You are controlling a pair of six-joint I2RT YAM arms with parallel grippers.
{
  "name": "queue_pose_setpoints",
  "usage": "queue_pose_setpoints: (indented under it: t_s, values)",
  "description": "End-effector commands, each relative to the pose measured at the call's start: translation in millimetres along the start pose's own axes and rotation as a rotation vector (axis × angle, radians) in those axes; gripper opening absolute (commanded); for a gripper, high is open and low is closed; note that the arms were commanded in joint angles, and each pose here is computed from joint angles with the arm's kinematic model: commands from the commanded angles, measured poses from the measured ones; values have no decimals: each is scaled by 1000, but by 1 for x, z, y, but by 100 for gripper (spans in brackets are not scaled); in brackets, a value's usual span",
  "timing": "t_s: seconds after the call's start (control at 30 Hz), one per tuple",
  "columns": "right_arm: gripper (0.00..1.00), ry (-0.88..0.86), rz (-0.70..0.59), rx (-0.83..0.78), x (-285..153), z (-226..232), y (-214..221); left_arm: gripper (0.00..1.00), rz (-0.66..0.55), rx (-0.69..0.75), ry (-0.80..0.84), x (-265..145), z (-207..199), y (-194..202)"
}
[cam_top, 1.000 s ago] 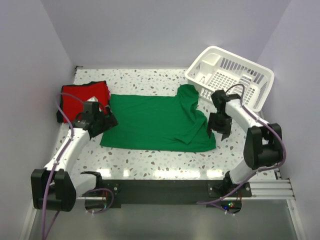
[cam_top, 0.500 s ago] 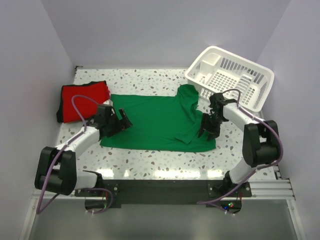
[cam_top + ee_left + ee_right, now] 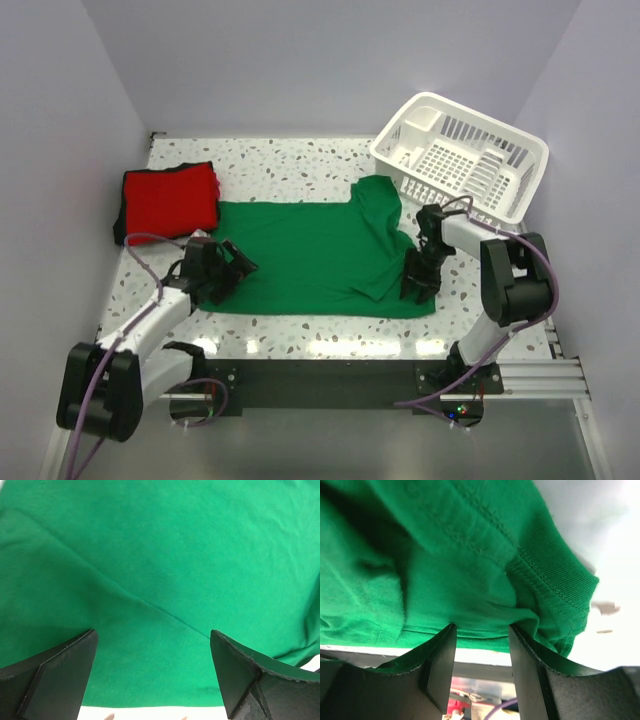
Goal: Fold and stack the t-shirts
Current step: Fold the tshirt
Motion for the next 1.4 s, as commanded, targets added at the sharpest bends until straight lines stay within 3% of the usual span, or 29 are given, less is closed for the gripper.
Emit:
queue_pose_setpoints:
  t_s: [0.0, 0.27, 0.5, 0.67, 0.83, 1.37]
  values:
    - [50, 88, 34, 26, -4, -28, 27, 100, 82, -169, -133, -20, 31, 35]
    - [54, 19, 21, 19, -28, -32, 51, 100, 67, -294, -84, -48, 28, 46]
    - [51, -217, -86, -56, -75, 8, 48, 100, -66, -112, -49, -62, 2, -4]
    - [49, -257, -69, -157, -56, 44, 64, 98, -119, 50, 9, -52, -15, -27]
    - [49, -224, -84, -168, -34, 60, 64, 98, -128, 146, -51, -43, -11, -37]
    - [47, -86, -70, -225, 0, 60, 69, 99, -106, 157, -59, -35, 0, -24]
Point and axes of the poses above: each gripper's point midway between its finger pads, its own x axis out along the fingers, its own z axis along the line the jaws close on, y = z × x, the point moved 3 cm from there along -x, back along the fingers, and after that the axes turned 13 degrees about x, right-handed, at the moved point
